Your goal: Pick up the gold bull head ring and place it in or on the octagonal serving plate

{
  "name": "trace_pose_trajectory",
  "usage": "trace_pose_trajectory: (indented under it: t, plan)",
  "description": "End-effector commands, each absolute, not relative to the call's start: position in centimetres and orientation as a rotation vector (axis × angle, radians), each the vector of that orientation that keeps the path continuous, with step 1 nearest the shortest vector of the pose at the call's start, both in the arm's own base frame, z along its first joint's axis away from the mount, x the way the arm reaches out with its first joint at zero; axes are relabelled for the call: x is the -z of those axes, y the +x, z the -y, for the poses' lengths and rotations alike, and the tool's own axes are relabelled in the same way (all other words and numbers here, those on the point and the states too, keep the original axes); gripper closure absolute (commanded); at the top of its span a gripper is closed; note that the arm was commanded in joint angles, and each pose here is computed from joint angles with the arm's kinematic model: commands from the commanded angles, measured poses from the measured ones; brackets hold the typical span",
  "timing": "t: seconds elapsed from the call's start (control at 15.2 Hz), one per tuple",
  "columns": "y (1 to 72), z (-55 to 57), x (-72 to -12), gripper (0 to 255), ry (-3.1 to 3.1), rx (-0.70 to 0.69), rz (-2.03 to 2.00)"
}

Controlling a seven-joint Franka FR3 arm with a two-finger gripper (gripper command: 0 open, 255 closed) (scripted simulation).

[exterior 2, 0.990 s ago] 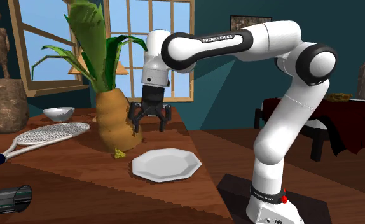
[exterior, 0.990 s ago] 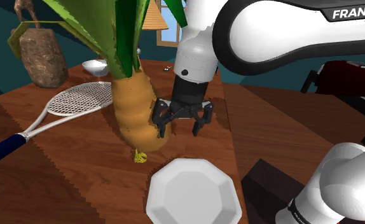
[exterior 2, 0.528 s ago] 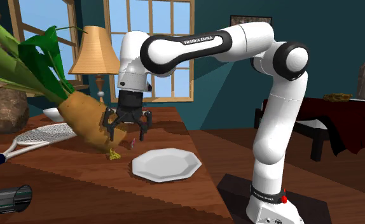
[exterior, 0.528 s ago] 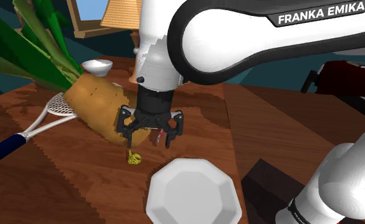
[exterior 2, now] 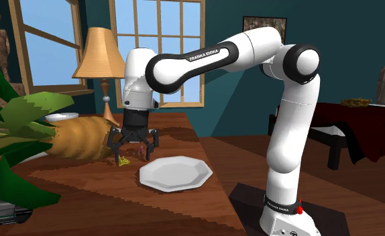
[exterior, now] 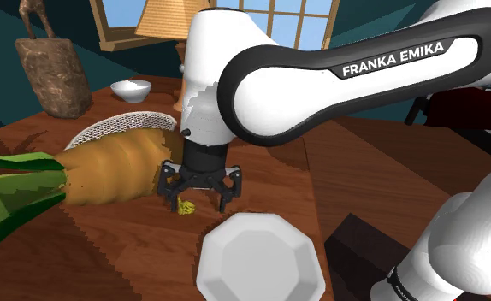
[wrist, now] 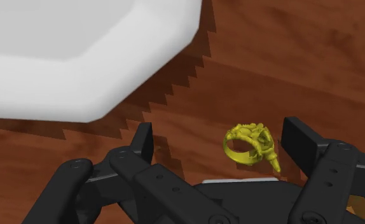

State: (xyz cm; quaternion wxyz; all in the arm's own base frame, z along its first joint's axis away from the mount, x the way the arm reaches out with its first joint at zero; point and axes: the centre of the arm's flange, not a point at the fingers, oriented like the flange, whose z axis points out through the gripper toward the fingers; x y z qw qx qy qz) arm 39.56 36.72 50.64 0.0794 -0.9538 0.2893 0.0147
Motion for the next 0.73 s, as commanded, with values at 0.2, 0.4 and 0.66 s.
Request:
trace_pose_trajectory:
  t: [0.2,0.4,0.66]
  plan:
    - [39.53,-36.74,-50.42,0,-2.856,-0.047,-0.867]
    - [39.53,-36.74,-50.43,255,-2.856,-0.047,-0.867]
    - [39.46,-36.61,-50.43,255,-2.856,-0.047,-0.867]
